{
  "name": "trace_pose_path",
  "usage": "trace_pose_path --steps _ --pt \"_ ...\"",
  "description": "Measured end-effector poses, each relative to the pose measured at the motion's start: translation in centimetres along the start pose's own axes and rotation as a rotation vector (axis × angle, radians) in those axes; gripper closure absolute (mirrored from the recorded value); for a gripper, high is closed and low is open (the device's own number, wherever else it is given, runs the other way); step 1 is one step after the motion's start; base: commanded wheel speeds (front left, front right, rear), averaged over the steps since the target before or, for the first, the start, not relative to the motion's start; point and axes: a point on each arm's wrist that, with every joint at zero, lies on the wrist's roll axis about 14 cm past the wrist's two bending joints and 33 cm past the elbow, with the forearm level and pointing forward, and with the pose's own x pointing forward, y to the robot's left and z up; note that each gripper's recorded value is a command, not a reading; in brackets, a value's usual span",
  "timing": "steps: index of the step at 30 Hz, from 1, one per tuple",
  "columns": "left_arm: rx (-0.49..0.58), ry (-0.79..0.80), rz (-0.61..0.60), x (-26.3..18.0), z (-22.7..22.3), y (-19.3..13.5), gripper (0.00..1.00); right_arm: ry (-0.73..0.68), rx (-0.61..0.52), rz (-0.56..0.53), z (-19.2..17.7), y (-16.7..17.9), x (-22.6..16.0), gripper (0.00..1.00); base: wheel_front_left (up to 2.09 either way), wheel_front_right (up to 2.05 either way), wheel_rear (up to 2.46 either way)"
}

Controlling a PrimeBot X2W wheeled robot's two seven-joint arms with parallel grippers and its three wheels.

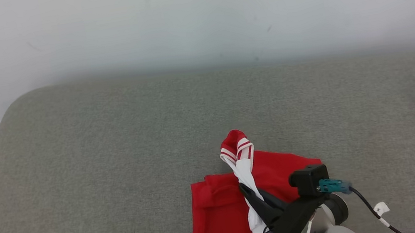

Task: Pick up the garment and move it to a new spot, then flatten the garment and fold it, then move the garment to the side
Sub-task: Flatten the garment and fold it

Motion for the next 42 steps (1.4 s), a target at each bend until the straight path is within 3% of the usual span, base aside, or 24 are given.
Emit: trace_pose_path --steps 21,22,23,32,39,42 --pt "-0.025 0.02 0.047 0.1 -0.5 0.8 0.0 0.128 0.009 0.088 -4.2 1.8 3.8 1.0 0.0 0.0 0.0" --pt "-0.026 0.021 0.047 0.1 -0.5 0.8 0.0 0.118 0.005 0.091 -4.1 1.8 3.8 0.67 0.0 0.0 0.0" --pt "-0.027 0.022 0.048 0.1 -0.6 0.8 0.0 0.105 -0.001 0.103 -3.9 2.2 3.9 0.0 0.0 0.0 0.0" --pt "-0.025 0.012 0.037 0.3 -0.3 0.5 0.0 -0.068 -0.008 0.077 1.0 1.2 4.3 0.0 0.0 0.0 0.0" --pt "-0.018 -0.001 0.025 0.4 0.1 0.3 0.0 -0.233 -0.081 -0.071 6.7 -5.5 1.5 0.0 0.0 0.0 0.0" --pt "-0.015 -0.005 0.024 0.3 0.2 0.3 0.0 -0.269 -0.115 -0.136 7.1 -7.8 -0.8 0.0 0.0 0.0 0.0"
